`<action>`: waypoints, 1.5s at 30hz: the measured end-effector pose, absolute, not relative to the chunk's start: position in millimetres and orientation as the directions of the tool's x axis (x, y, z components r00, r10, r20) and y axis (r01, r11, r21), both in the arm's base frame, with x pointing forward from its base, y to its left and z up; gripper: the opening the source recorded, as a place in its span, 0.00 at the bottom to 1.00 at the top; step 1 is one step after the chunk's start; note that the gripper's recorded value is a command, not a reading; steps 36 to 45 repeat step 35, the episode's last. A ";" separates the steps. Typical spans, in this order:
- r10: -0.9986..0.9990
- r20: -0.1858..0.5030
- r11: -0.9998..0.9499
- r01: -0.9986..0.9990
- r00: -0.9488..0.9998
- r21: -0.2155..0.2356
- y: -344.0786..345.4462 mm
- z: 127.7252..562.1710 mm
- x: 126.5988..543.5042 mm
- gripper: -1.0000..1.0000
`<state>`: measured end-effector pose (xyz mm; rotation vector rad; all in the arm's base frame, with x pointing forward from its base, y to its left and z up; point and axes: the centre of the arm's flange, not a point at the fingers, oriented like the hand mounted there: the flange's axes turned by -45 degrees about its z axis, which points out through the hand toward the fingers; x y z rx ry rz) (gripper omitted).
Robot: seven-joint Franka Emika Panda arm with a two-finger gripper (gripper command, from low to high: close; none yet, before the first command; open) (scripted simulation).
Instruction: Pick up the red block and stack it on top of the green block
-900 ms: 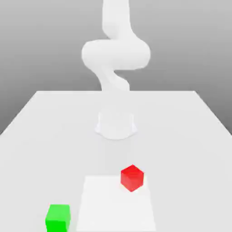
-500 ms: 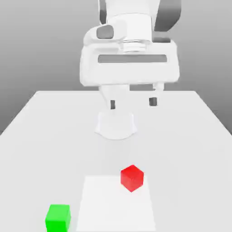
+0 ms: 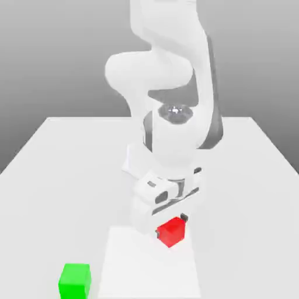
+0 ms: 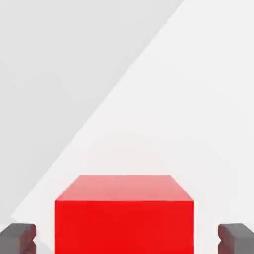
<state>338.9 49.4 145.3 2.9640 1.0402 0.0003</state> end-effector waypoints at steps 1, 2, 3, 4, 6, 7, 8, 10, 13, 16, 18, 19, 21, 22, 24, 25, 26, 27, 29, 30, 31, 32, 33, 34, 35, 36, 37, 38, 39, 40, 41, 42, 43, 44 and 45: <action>0.625 0.000 -0.781 0.625 0.781 0.000 49.4 145.3 338.9 0.00; 0.625 -0.001 -0.781 0.625 0.781 0.000 49.4 145.3 338.9 0.00; 0.625 -0.001 -0.781 0.625 0.781 0.000 49.4 145.2 338.8 0.00; 0.625 -0.001 -0.781 0.625 0.781 0.000 49.4 142.6 338.4 0.00; 0.625 -0.001 -0.780 0.625 0.780 0.000 49.5 151.5 339.6 0.00; 0.626 0.000 -0.780 0.626 0.780 0.000 49.5 158.7 340.3 0.00; 0.626 0.000 -0.780 0.626 0.780 0.000 49.6 166.6 340.7 0.00; 0.625 0.000 -0.781 0.625 0.781 0.000 49.3 182.9 340.8 0.00; 0.610 -0.001 -0.792 0.610 0.792 0.000 44.8 205.3 343.2 0.00; 0.507 -0.003 -0.862 0.507 0.862 -0.001 11.5 215.9 373.6 0.00; 0.428 -0.005 -0.904 0.428 0.904 -0.001 -14.4 221.3 395.8 0.00; 0.389 -0.005 -0.921 0.389 0.921 -0.001 -27.8 224.0 406.5 0.00; 0.307 -0.005 -0.952 0.307 0.952 -0.001 -57.1 229.4 426.1 0.00; 0.266 -0.005 -0.964 0.266 0.964 -0.001 -71.9 232.2 435.2 0.00; 0.189 -0.003 -0.982 0.189 0.982 -0.001 -101.1 237.8 451.9 0.00; 0.152 -0.003 -0.988 0.152 0.988 -0.001 -115.8 240.8 459.5 0.00; 0.114 -0.002 -0.994 0.114 0.994 -0.001 -131.2 243.7 466.5 0.00; 0.094 -0.001 -0.996 0.094 0.996 -0.002 -139.2 239.0 470.6 0.00; 0.080 0.000 -0.997 0.080 0.997 -0.001 -145.4 217.9 474.2 0.00; 0.077 0.000 -0.997 0.077 0.997 -0.001 -146.5 204.8 474.5 0.00; 0.075 -0.001 -0.997 0.075 0.997 -0.001 -147.1 191.0 474.2 0.00; 0.074 -0.001 -0.997 0.074 0.997 -0.001 -147.3 184.0 473.8 1.00; 0.074 -0.001 -0.997 0.074 0.997 -0.001 -147.3 184.0 473.8 1.00; 0.074 -0.001 -0.997 0.074 0.997 -0.001 -147.3 184.0 473.8 1.00; 0.074 -0.001 -0.997 0.074 0.997 -0.001 -147.3 184.0 473.8 1.00; 0.074 -0.001 -0.997 0.074 0.997 -0.001 -147.3 184.0 473.8 1.00; 0.074 -0.001 -0.997 0.074 0.997 -0.001 -147.3 184.0 473.8 1.00; 0.074 -0.001 -0.997 0.074 0.997 -0.001 -147.3 184.0 473.8 1.00; 0.074 -0.001 -0.997 0.074 0.997 -0.001 -147.3 184.0 473.8 1.00; 0.074 -0.001 -0.997 0.074 0.997 -0.001 -147.3 184.0 473.8 1.00; 0.074 -0.001 -0.997 0.074 0.997 -0.001 -147.3 184.0 473.8 1.00; 0.074 -0.001 -0.997 0.074 0.997 -0.001 -147.3 184.0 473.8 1.00; 0.074 -0.001 -0.997 0.074 0.997 -0.001 -147.3 184.0 473.8 1.00; 0.074 -0.001 -0.997 0.074 0.997 -0.001 -147.3 184.0 473.8 1.00; 0.074 -0.001 -0.997 0.074 0.997 -0.001 -147.3 184.0 473.8 1.00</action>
